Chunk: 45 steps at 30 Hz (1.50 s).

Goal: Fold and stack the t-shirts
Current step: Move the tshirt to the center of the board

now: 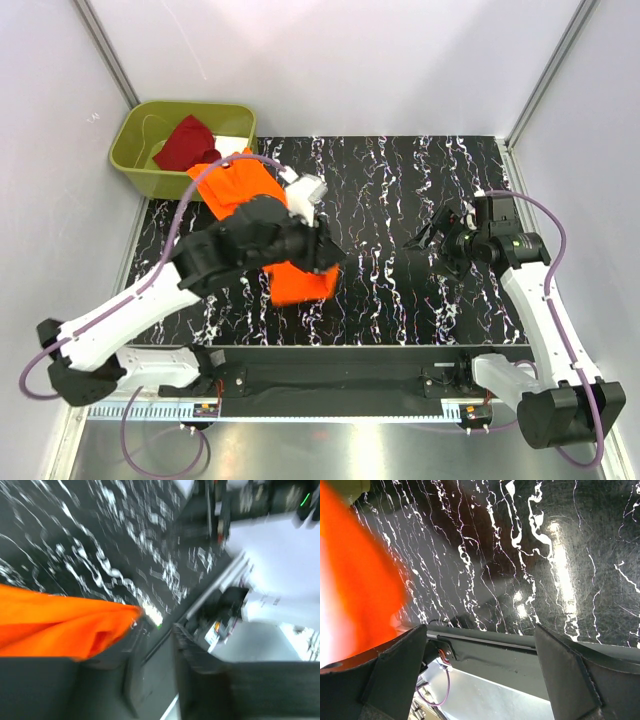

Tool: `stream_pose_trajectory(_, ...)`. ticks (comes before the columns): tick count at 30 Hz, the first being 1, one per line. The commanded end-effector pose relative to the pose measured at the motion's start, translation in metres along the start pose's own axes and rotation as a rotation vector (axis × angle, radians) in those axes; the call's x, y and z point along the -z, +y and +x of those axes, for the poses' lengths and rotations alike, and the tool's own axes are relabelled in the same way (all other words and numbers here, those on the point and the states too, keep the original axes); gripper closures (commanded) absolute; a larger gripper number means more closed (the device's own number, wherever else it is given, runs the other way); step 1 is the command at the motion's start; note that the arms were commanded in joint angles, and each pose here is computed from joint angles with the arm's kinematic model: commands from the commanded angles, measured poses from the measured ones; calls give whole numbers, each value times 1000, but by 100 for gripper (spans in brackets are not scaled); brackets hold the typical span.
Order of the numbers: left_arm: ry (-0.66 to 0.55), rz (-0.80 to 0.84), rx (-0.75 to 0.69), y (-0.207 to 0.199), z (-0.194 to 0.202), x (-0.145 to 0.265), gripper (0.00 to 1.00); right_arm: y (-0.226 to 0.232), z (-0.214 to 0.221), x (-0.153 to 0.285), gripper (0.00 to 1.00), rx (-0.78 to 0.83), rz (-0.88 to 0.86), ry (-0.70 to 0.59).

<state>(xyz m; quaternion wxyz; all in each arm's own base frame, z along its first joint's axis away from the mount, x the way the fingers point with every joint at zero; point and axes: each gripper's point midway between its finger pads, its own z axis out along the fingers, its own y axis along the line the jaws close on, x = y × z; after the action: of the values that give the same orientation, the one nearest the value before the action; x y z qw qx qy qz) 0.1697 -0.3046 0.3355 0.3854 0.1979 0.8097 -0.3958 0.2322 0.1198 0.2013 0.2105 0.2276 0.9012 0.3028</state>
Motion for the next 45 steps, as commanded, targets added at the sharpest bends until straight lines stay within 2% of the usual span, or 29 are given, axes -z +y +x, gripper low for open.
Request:
stream_pose_trajectory(1,-13,50,-47,-21,1,3,56,0,4,0,4,22,-13,-1)
stream_pose_trajectory(2,-35,31,-52,-19,-2,5,39,-3,7,-3,4,20,-8,13)
stream_pose_trajectory(4,-89,-1,-49,-12,-9,17,24,-2,12,-6,3,11,-23,49)
stream_pose_trajectory(5,-108,-63,-64,3,-9,19,8,-1,12,-11,2,11,-33,67)
stream_pose_trajectory(6,-124,-98,-71,10,-11,24,1,2,13,-13,2,10,-49,81)
stream_pose_trajectory(9,-166,-197,-125,39,-18,40,1,20,8,-21,3,31,-116,92)
stream_pose_trajectory(12,-229,-377,-84,86,-33,62,1,41,-4,-34,6,79,-154,89)
stream_pose_trajectory(13,-259,-486,-23,120,-43,74,5,48,-3,-39,9,94,-159,106)
stream_pose_trajectory(15,-204,-545,71,152,-36,82,25,66,-13,-52,12,123,-167,132)
stream_pose_trajectory(16,-200,-637,127,187,-37,90,36,73,-15,-58,13,142,-166,139)
stream_pose_trajectory(17,-167,-669,146,205,-27,87,39,84,-18,-67,14,169,-166,154)
stream_pose_trajectory(19,-148,-733,172,242,-25,85,37,95,-25,-76,14,171,-170,158)
stream_pose_trajectory(21,-182,-762,121,266,-34,78,29,106,-34,-83,15,168,-173,168)
stream_pose_trajectory(22,-191,-822,135,288,-34,79,21,110,-36,-83,15,176,-180,174)
stream_pose_trajectory(24,-217,-819,160,316,-38,75,21,114,-39,-81,15,191,-173,177)
stream_pose_trajectory(25,-197,-856,213,347,-32,77,21,113,-41,-79,15,211,-166,172)
stream_pose_trajectory(28,-198,-879,286,392,-36,78,34,108,-38,-69,13,226,-136,174)
stream_pose_trajectory(29,-199,-861,295,399,-37,76,40,107,-35,-65,14,229,-137,168)
stream_pose_trajectory(31,-217,-774,264,409,-42,63,41,106,-32,-62,13,221,-150,159)
stream_pose_trajectory(33,-181,-702,183,408,-40,51,43,102,-27,-59,13,213,-162,153)
stream_pose_trajectory(37,-124,-693,147,423,-22,39,43,100,-26,-56,13,230,-170,134)
stream_pose_trajectory(39,-131,-660,128,424,-21,32,43,101,-27,-56,12,234,-176,126)
stream_pose_trajectory(45,-149,-716,114,444,-14,30,41,105,-26,-52,12,231,-210,108)
